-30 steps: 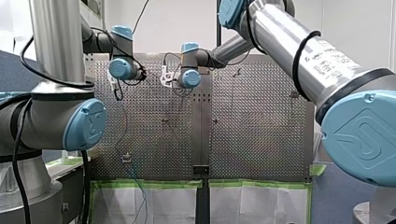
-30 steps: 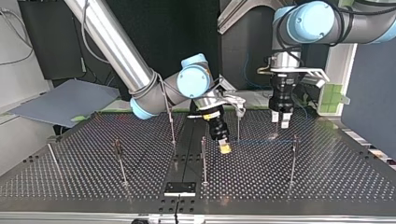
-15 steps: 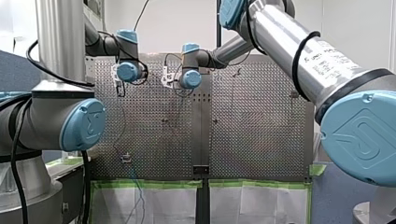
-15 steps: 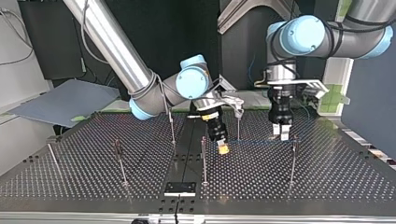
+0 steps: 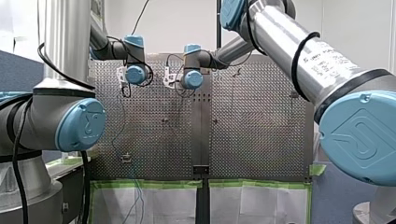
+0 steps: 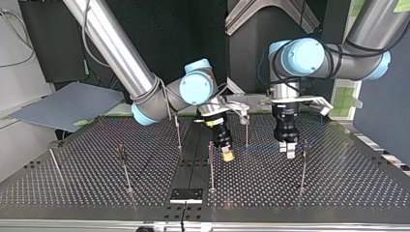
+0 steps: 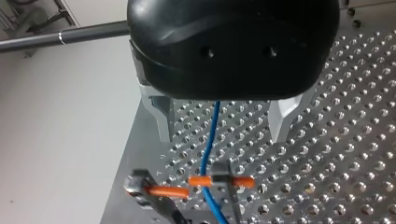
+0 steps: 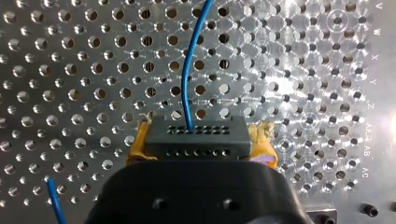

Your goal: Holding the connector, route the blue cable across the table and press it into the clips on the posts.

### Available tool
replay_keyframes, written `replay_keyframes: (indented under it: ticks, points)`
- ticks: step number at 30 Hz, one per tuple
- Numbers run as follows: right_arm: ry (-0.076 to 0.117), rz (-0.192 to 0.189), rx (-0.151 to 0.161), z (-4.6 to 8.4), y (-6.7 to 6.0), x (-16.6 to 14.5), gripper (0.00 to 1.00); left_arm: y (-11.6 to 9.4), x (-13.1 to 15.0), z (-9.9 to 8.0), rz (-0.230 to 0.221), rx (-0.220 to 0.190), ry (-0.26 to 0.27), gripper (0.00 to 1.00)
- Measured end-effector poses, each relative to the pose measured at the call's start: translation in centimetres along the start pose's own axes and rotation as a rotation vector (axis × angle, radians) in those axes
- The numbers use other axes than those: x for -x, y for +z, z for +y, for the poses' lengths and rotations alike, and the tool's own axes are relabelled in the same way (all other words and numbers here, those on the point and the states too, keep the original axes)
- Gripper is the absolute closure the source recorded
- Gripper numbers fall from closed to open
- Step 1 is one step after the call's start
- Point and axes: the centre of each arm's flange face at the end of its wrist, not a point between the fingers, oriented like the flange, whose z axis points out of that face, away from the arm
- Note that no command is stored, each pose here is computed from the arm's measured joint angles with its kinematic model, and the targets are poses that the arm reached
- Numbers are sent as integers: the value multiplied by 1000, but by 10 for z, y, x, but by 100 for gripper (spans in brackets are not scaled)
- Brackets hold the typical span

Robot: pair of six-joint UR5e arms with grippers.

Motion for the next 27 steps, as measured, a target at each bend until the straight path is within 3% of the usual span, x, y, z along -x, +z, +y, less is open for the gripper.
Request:
replay_keyframes:
  ticks: [7, 9, 10, 11, 12, 14, 15, 17, 18, 19, 27]
  points:
    - [-2, 1, 5, 4, 1, 0, 100, 7, -3, -1, 0, 9, 2, 0]
    - [-2, 0, 7, 5, 2, 1, 100, 7, -3, -1, 0, 10, 1, 5]
    - [-2, -1, 7, 6, 2, 2, 100, 7, -3, -1, 0, 11, 0, 16]
    - [-3, -2, 8, 7, 2, 2, 100, 7, -3, -1, 0, 11, -1, 34]
    - [-3, -2, 9, 7, 2, 2, 100, 7, -3, -1, -1, 11, -2, 34]
    - [-3, -2, 10, 8, 3, 3, 100, 7, -3, -1, -4, 11, -6, 65]
    - [-3, -3, 11, 8, 3, 3, 100, 7, -3, -1, -5, 11, -9, 65]
    - [-4, -3, 11, 8, 3, 4, 100, 7, -3, -1, -6, 11, -14, 92]
    - [-4, -4, 11, 8, 3, 4, 100, 7, -3, -1, -6, 11, -16, 92]
    - [-4, -4, 11, 8, 3, 4, 100, 7, -3, -1, -6, 11, -18, 100]
    - [-5, -8, 9, 8, 3, 6, 100, 7, -3, -1, -2, 11, -28, 100]
